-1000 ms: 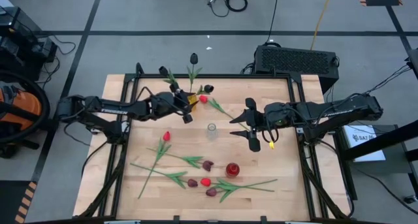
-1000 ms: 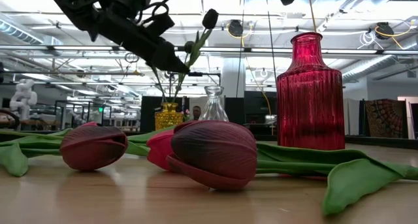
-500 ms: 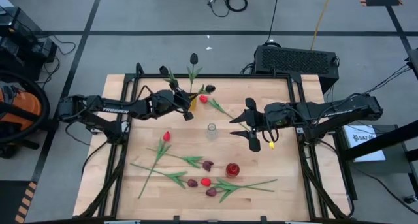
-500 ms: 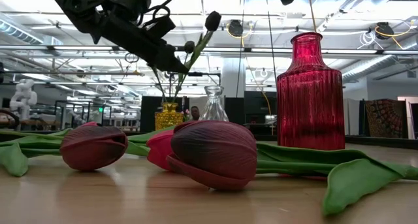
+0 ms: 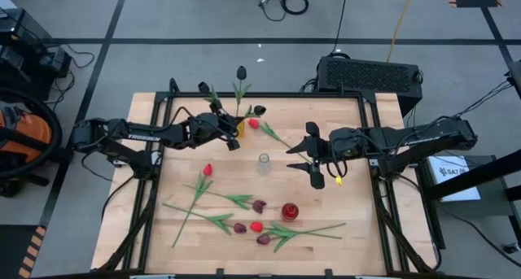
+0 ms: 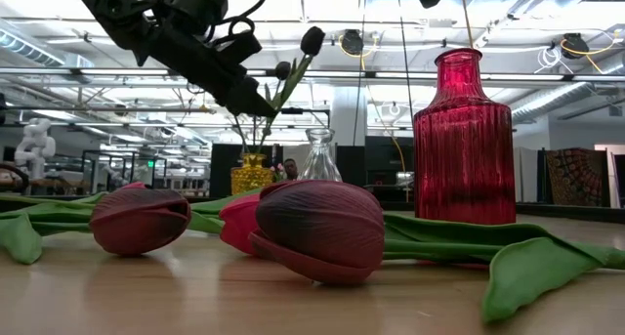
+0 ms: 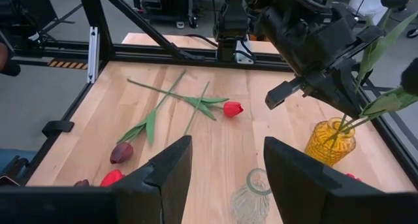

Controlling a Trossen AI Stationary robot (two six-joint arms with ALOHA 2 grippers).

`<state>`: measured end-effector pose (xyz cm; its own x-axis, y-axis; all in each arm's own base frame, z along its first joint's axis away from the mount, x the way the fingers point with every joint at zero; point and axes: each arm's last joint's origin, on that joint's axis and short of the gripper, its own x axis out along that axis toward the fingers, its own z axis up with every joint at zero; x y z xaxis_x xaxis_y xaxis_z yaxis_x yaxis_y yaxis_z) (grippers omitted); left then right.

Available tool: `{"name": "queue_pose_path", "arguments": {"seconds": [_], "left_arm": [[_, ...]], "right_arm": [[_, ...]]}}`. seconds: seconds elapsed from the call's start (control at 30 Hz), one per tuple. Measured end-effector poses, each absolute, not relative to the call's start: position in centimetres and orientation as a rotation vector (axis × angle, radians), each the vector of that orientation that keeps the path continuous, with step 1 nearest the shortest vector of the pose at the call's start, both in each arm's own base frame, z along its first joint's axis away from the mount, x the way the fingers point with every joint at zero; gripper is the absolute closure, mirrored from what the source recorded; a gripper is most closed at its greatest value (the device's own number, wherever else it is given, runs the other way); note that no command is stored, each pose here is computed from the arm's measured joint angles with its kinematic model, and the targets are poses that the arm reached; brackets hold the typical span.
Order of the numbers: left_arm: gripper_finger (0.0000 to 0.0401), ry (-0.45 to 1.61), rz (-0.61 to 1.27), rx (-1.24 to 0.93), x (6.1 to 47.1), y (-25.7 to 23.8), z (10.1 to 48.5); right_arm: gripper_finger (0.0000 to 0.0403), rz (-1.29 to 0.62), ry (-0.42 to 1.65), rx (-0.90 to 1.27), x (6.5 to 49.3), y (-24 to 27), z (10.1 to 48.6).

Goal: Sort flowers into vase by color
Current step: Put the black tulip into the yellow vase, then adjust the transparent vase

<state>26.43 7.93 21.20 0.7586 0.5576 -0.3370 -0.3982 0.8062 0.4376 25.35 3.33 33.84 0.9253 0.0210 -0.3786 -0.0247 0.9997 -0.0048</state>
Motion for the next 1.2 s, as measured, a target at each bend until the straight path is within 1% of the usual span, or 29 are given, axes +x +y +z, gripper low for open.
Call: {"name": "queue_pose_path", "arguments": {"seconds": [0.13,0.2,0.27,0.47,0.6,0.87,1.03,1.2], "left_arm": [[0.0394,0.494,0.529,0.353,26.2,7.9,21.2],[0.0387,0.506,0.527,0.351,26.1,7.8,21.2],[0.0369,0.510,0.531,0.336,25.9,7.8,21.3],[0.0293,0.469,0.560,0.306,25.2,7.5,22.5],[0.0266,0.461,0.549,0.302,24.7,6.8,23.2],[0.0261,0.524,0.549,0.249,23.7,6.4,23.1],[0.0261,0.544,0.468,0.232,23.3,6.0,23.2],[0.0261,0.506,0.426,0.230,22.6,5.2,24.2]], "right_arm": [[0.0220,0.024,0.390,-0.010,25.3,3.3,33.8],[0.0220,0.031,0.390,-0.008,25.3,3.4,33.8],[0.0220,0.032,0.391,-0.008,25.3,3.4,33.8],[0.0220,0.031,0.391,-0.005,25.3,3.4,33.8],[0.0220,0.030,0.391,-0.002,25.3,3.4,33.8],[0.0220,0.029,0.391,0.005,25.3,3.4,33.8],[0.0220,0.028,0.391,0.010,25.3,3.4,33.8],[0.0220,0.028,0.397,0.009,25.3,3.4,33.8]]}}
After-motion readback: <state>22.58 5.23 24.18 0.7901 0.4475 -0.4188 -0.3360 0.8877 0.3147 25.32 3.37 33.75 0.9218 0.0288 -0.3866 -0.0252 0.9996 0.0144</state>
